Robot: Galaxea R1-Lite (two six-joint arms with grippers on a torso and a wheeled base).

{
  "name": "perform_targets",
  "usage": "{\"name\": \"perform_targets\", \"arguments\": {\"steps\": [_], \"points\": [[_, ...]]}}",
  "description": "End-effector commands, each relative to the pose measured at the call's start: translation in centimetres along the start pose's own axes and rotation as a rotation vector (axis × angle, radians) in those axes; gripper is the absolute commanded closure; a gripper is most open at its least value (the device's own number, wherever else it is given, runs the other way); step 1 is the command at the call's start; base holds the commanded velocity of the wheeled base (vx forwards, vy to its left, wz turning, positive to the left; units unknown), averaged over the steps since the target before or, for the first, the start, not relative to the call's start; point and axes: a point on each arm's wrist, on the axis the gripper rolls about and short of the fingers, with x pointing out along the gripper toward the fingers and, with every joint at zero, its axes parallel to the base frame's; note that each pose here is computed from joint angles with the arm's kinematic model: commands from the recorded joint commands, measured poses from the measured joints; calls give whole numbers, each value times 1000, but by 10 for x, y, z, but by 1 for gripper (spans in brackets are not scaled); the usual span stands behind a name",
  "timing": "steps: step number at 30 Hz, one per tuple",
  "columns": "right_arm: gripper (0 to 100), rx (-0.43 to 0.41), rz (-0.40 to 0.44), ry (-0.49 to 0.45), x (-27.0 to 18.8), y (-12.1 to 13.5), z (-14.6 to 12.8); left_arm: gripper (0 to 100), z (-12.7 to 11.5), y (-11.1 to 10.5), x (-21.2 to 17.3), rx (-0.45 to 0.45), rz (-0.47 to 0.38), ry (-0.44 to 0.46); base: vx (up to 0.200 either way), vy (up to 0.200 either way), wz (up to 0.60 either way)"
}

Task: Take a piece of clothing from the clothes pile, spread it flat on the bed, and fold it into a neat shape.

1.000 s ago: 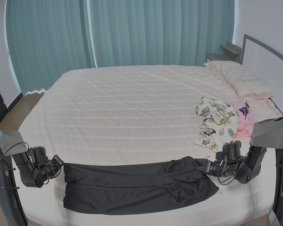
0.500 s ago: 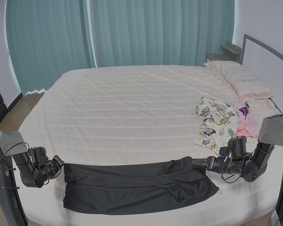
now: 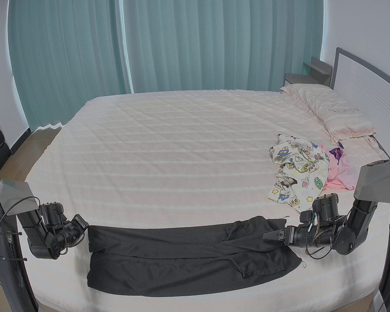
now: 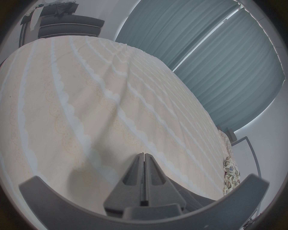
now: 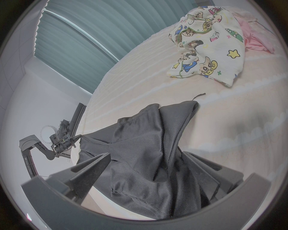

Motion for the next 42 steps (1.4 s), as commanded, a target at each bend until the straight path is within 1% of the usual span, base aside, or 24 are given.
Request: {"name": "perform_targets", "arguments": {"steps": [1,7,11,14,16,17,21,25,33,40,41,42], "points": [[0,0,2,0,-1,1,0,100,0,0,0,-1,0,0,0,0,0],[0,0,5,10,3,0,-2,100,0,0,0,-1,0,0,0,0,0],[0,-8,14,42,13,0,-8,100,0,0,0,-1,0,0,0,0,0],[0,-15,39,-5,23,0,-2,100,0,0,0,-1,1,1,0,0,0],[0,-2,39,-16,24,-2,0,100,0,0,0,-1,1,1,0,0,0],[100,-2,39,-16,24,-2,0,100,0,0,0,-1,1,1,0,0,0],[100,11,22,-12,28,-8,-3,100,-1,0,0,0,3,0,0,0,0],[100,22,12,-22,25,-13,-1,100,-1,0,0,0,3,0,0,0,0],[100,10,15,-37,17,-9,3,100,0,0,0,-1,3,-1,0,0,0],[100,14,11,-30,15,-10,2,100,-1,0,0,0,3,0,0,0,0],[0,14,11,-30,15,-10,2,100,-1,0,0,-1,4,1,0,0,0],[0,10,17,-40,13,-8,3,100,-1,0,0,0,3,0,0,0,0]]}}
